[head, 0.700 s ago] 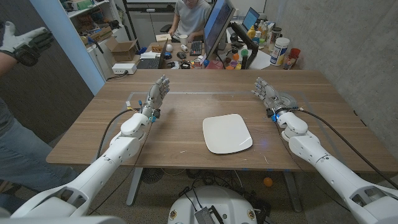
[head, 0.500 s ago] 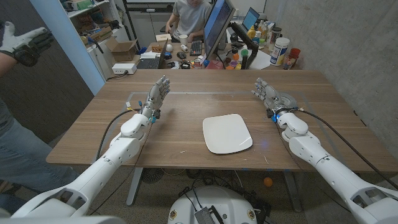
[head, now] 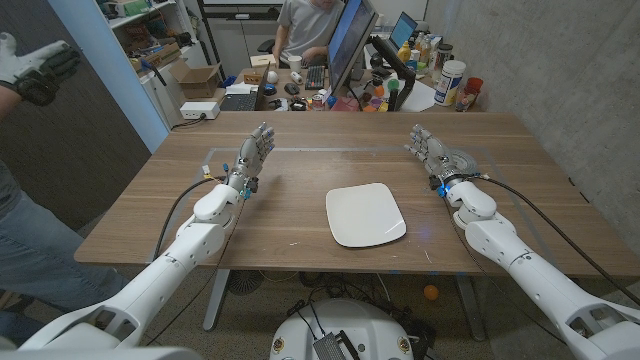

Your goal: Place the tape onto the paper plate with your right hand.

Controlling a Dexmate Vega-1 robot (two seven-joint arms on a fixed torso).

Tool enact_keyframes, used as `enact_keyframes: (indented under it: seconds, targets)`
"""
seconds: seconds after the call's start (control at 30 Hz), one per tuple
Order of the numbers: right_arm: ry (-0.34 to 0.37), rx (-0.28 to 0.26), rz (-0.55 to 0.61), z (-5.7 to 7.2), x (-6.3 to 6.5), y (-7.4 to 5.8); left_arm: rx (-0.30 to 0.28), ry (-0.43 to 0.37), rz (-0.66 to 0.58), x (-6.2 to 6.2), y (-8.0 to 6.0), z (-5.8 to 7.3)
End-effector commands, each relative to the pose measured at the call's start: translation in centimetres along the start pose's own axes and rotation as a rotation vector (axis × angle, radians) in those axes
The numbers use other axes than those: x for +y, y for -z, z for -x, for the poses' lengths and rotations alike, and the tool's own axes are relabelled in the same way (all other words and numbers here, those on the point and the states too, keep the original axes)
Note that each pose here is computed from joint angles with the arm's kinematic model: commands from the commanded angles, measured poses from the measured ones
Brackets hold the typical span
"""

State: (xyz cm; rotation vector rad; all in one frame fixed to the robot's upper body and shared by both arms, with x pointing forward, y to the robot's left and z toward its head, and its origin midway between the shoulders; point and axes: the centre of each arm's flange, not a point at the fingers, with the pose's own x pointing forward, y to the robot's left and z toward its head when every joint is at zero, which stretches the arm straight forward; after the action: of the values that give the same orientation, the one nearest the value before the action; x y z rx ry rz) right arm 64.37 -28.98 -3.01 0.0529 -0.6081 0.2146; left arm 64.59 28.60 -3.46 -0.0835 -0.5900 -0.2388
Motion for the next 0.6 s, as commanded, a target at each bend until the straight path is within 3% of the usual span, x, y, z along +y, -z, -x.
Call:
enact_keyframes:
  seconds: [0.03,0.6]
  targets:
    - [-0.005,-0.028,0.01,0.8,0.2,-0.8,-0.013,0.016,0.046,-0.2,0.1,0.2]
    - [-0.004,-0.066,0.075,3.1,-0.3,-2.6,-0.006,0.025,0.037,-0.5,-0.1,0.7]
